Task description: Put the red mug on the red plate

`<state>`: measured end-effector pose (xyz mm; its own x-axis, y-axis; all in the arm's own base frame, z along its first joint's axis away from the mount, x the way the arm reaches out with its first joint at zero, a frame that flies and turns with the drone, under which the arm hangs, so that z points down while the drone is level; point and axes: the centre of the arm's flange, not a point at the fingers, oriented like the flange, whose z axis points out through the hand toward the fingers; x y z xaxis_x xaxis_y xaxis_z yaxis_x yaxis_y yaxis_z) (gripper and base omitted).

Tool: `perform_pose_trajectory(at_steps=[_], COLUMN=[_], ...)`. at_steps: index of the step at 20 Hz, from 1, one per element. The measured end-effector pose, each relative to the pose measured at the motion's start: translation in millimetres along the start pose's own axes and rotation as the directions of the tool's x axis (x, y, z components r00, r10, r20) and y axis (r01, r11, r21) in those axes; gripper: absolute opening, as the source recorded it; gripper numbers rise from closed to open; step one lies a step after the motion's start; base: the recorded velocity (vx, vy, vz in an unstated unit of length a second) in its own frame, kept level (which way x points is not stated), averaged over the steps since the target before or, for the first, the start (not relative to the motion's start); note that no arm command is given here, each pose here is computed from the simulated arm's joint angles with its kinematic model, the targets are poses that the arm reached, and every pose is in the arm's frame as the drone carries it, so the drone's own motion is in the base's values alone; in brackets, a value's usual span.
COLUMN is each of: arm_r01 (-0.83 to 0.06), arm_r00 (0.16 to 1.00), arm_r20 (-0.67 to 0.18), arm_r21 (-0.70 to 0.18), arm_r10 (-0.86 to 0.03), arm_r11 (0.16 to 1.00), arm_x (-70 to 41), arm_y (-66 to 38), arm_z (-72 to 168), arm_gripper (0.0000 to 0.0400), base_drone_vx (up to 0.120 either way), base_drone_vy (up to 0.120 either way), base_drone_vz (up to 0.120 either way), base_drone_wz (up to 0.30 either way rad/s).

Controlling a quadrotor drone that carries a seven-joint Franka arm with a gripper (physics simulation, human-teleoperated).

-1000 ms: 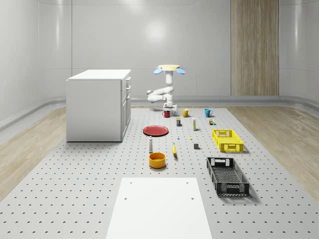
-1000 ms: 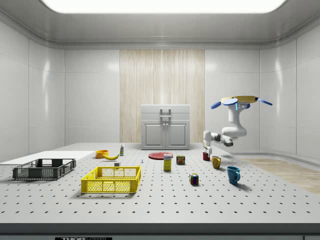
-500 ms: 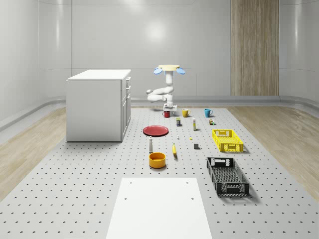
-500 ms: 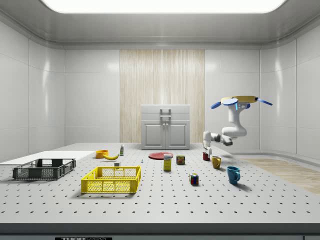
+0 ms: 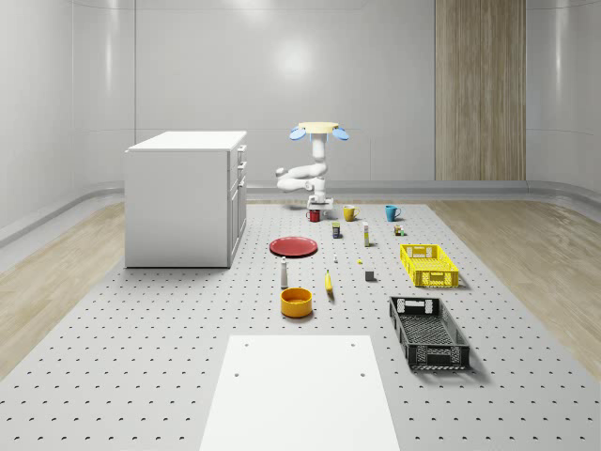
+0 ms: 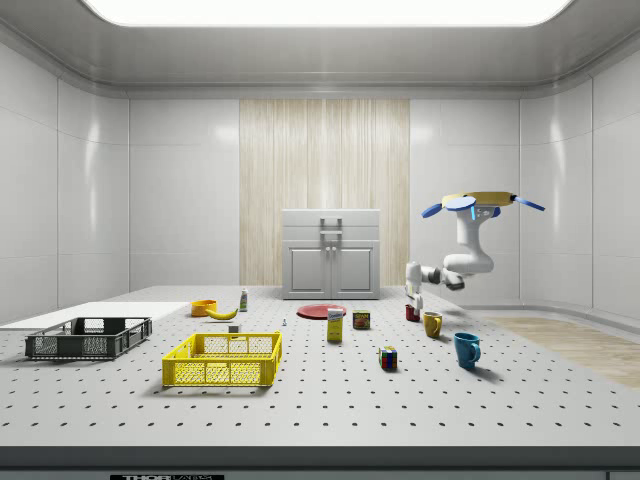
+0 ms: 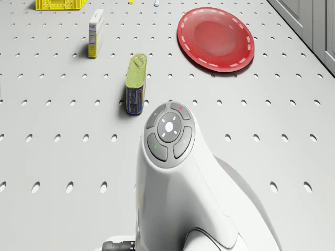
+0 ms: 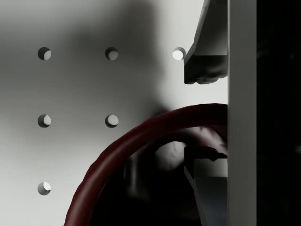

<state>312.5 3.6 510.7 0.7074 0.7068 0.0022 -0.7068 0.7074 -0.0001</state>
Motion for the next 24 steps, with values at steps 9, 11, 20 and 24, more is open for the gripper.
perform_pose_trajectory(at_steps=[9,11,20,24], arm_r01=[0.0,0.0,0.0,0.0], arm_r00=[1.0,1.0,1.0,1.0], arm_r20=[0.0,0.0,0.0,0.0], arm_r21=[0.0,0.0,0.0,0.0], arm_r10=[0.0,0.0,0.0,0.0], arm_r11=[1.0,1.0,1.0,1.0], arm_x=[0.3,0.3,0.3,0.3], arm_y=[0.1,0.1,0.1,0.1], arm_z=[-8.8,-15.8,-29.7,-31.1], arm_gripper=[0.0107,0.0104,0.01,0.01], base_drone_vx=[0.0,0.0,0.116,0.12], base_drone_vy=[0.0,0.0,-0.111,-0.04], base_drone_vz=[0.0,0.12,0.12,0.01], base_drone_wz=[0.0,0.0,0.0,0.0])
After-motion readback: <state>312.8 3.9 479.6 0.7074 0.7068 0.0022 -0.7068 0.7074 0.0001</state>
